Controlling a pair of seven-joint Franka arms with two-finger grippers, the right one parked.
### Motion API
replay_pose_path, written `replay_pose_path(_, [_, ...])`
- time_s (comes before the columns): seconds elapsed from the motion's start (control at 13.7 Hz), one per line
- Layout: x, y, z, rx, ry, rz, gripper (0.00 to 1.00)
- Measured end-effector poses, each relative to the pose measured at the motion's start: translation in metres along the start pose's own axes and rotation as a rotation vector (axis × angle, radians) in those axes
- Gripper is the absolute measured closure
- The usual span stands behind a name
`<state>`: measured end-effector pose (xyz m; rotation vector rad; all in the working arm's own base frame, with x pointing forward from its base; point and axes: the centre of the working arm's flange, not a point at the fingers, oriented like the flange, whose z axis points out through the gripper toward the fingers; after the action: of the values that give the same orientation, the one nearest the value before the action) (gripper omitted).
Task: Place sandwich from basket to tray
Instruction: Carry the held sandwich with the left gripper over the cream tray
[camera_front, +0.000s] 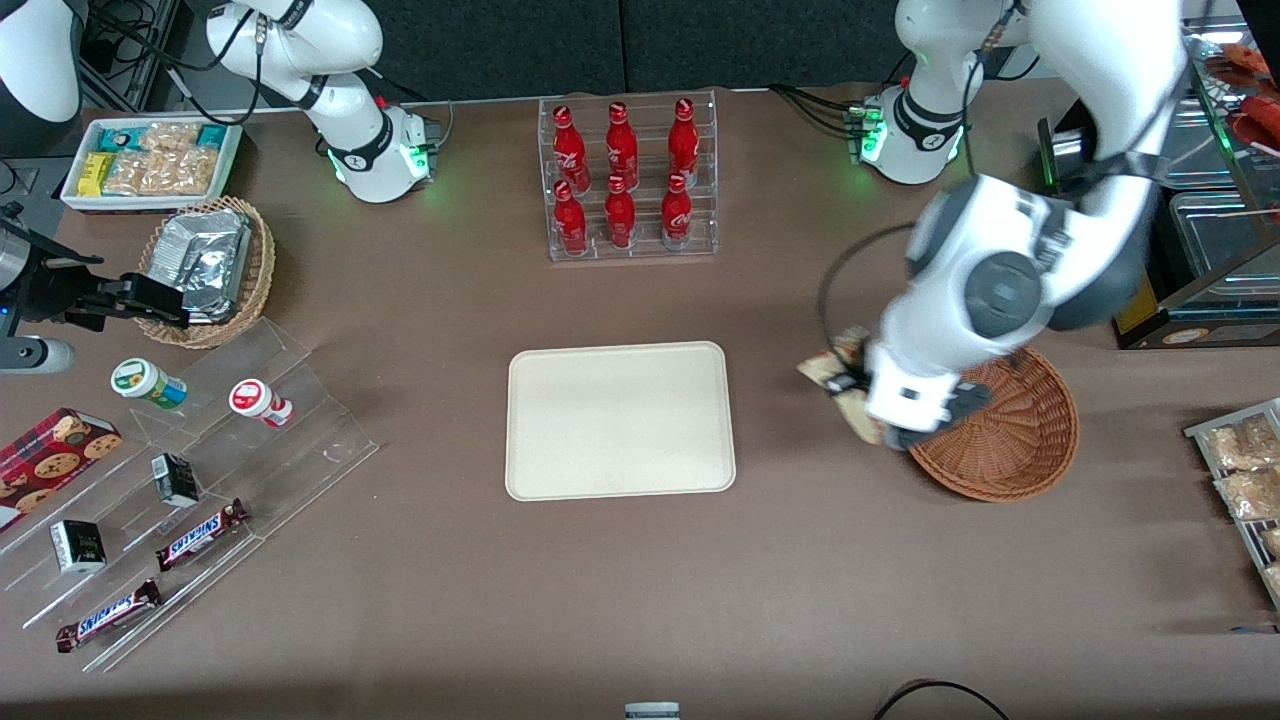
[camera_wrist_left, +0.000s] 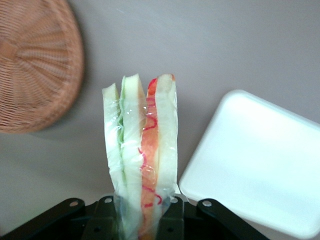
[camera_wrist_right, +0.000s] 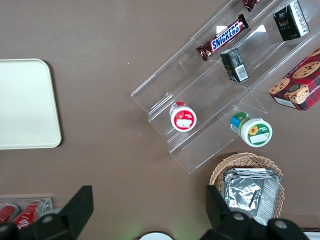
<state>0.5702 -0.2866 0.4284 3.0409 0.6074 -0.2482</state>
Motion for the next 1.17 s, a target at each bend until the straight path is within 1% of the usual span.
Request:
replay_pose_path(0.15, [-0.046,0.045,0.014,0.012,-0.011,0.101,0.81])
replay_pose_path(0.29, [-0.086,0.080,0.037,0.045,-0.013,0.194,0.81])
replay_pose_path(0.37, [-0.100,0.094,0.050,0.058,-0.015,0.232,0.81])
replay_pose_path(0.51, [-0.117,0.120,0.070,0.062,-0.027,0.288,0.81])
replay_pose_path(0.59, [-0.119,0.133,0.080,0.062,-0.023,0.317,0.81])
replay_pose_path(0.66, [-0.120,0.146,0.090,0.053,-0.019,0.340,0.81])
replay_pose_path(0.73, [-0.119,0.159,0.099,0.031,-0.016,0.357,0.81])
replay_pose_path(0.95, [-0.111,0.186,0.121,-0.070,0.006,0.384,0.81])
replay_pose_path(1.02, [-0.107,0.189,0.125,-0.094,0.013,0.403,0.81])
replay_pose_path(1.17, [-0.100,0.193,0.137,-0.121,0.023,0.441,0.81])
